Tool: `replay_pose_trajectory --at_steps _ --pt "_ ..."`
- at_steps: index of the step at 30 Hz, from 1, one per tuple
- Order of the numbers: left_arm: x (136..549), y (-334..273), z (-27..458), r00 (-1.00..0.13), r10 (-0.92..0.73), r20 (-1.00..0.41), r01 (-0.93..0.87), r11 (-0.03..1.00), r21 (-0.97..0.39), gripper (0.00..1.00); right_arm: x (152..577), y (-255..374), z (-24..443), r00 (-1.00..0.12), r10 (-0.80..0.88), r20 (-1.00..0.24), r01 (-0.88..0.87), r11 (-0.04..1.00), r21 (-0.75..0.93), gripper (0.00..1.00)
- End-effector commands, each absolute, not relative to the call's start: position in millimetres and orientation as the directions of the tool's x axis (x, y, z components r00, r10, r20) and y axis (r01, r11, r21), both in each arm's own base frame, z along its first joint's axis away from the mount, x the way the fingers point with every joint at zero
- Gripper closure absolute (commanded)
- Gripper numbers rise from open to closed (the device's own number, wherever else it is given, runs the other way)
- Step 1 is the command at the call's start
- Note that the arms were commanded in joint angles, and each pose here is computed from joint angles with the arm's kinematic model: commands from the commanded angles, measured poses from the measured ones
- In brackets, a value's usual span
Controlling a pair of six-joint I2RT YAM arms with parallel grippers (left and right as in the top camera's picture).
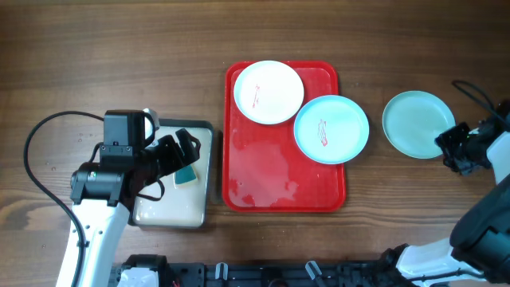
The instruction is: Clean dirty plates on tray and stack at the side
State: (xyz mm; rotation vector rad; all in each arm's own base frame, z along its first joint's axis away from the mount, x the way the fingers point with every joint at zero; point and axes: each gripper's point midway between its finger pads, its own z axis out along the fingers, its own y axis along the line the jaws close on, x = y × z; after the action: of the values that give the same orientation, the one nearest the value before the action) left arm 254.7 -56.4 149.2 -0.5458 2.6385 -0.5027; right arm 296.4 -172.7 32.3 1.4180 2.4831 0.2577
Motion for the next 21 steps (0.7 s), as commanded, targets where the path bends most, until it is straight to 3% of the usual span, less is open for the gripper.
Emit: replay_pose_trajectory --at_steps 1,4,9,15,19,21 --pt "258 -56 155 -0.843 -0.43 -0.322 -0.278 0.862 -0.424 0.0 332 -131 112 -0.603 0.744 -0.288 0.565 0.653 0.504 0.57" --pt "256 -56 154 -0.846 -0.43 -0.314 -0.282 0.862 -0.42 0.0 333 -47 163 -0.765 0.457 -0.454 0.24 0.856 0.457 0.6" --pt "251 -56 152 -0.853 -0.429 -0.295 -0.292 0.863 -0.412 0.0 348 5 108 -0.869 0.183 -0.461 0.122 0.98 0.159 0.6" --pt "251 -56 152 -0.853 -0.43 -0.295 -0.292 0.863 -0.413 0.0 352 12 27 -0.95 0.107 -0.294 0.083 0.992 0.095 0.62" --pt "251 -56 152 -0.853 -0.43 -0.295 -0.292 0.863 -0.413 0.0 343 8 20 -0.957 0.147 -0.25 0.131 0.988 0.08 0.85" --pt "251 -56 152 -0.853 -0.43 -0.295 -0.292 0.863 -0.412 0.0 342 12 22 -0.956 0.153 -0.249 0.132 0.986 0.101 0.73"
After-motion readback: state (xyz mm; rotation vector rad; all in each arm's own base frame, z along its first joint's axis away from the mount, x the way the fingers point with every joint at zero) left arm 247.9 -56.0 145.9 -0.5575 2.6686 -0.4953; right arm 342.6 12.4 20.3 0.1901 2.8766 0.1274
